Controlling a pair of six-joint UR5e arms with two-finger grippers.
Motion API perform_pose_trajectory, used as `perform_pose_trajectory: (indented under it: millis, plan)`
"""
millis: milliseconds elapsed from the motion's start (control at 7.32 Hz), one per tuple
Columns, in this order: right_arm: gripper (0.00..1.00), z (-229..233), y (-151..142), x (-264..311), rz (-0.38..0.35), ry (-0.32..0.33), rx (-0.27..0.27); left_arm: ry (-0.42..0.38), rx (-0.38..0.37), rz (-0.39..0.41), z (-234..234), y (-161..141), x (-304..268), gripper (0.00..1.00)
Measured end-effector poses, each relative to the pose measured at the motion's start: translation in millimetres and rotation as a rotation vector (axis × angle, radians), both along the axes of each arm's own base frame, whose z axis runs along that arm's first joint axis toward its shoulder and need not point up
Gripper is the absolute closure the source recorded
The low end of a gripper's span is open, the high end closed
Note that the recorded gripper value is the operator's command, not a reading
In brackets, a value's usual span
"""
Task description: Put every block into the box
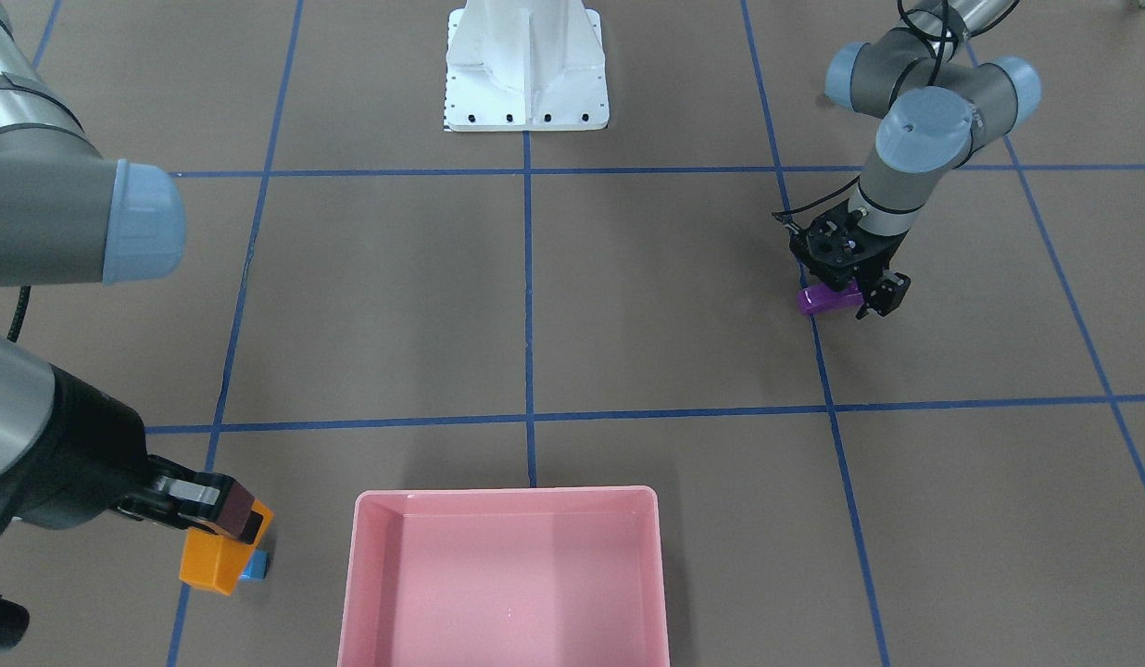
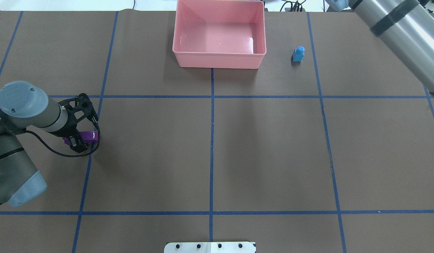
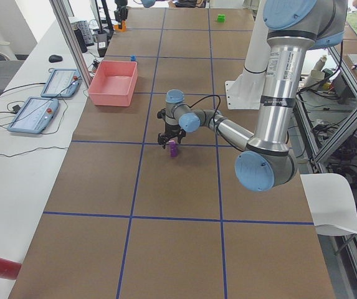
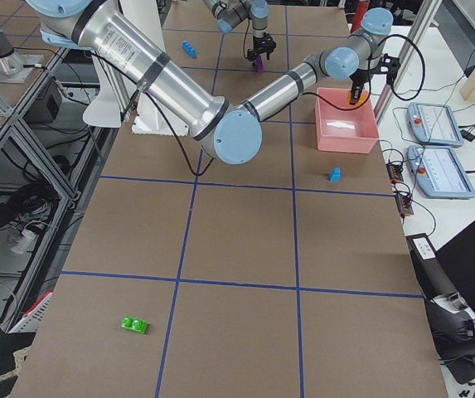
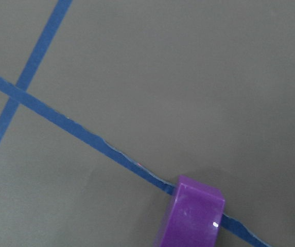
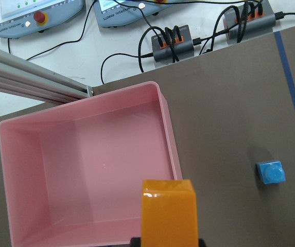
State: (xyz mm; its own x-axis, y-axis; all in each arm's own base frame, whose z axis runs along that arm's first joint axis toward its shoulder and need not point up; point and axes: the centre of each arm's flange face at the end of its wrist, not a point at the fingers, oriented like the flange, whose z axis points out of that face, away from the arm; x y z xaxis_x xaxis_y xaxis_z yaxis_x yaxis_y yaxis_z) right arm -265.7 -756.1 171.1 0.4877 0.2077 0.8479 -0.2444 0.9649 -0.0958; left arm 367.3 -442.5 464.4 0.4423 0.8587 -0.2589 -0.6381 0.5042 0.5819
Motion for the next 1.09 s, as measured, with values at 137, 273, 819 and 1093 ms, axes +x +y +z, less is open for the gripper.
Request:
perform_pose_trajectory:
  millis: [137, 273, 819, 1093]
  plan:
    - [1.00, -4.1, -7.9, -22.7, 0.001, 0.018, 0.027, -0.003, -0.001, 0.001, 1.3, 0.7, 1.0, 0.68]
    - [1.00, -4.9, -15.0, -47.5, 0.004, 0.036, 0.060, -0.004, 0.000, 0.002, 1.9, 1.0, 1.0, 0.80]
    - [0.01, 11.2, -25.9, -135.8, 0.042, 0.097, 0.207, -0.002, -0.013, 0.003, -4.6, 3.9, -5.7, 1.00]
    - [0.00, 6.7, -16.7, -172.0, 0.070, 0.134, 0.266, -0.025, -0.063, 0.006, -53.8, 13.8, -22.5, 1.00]
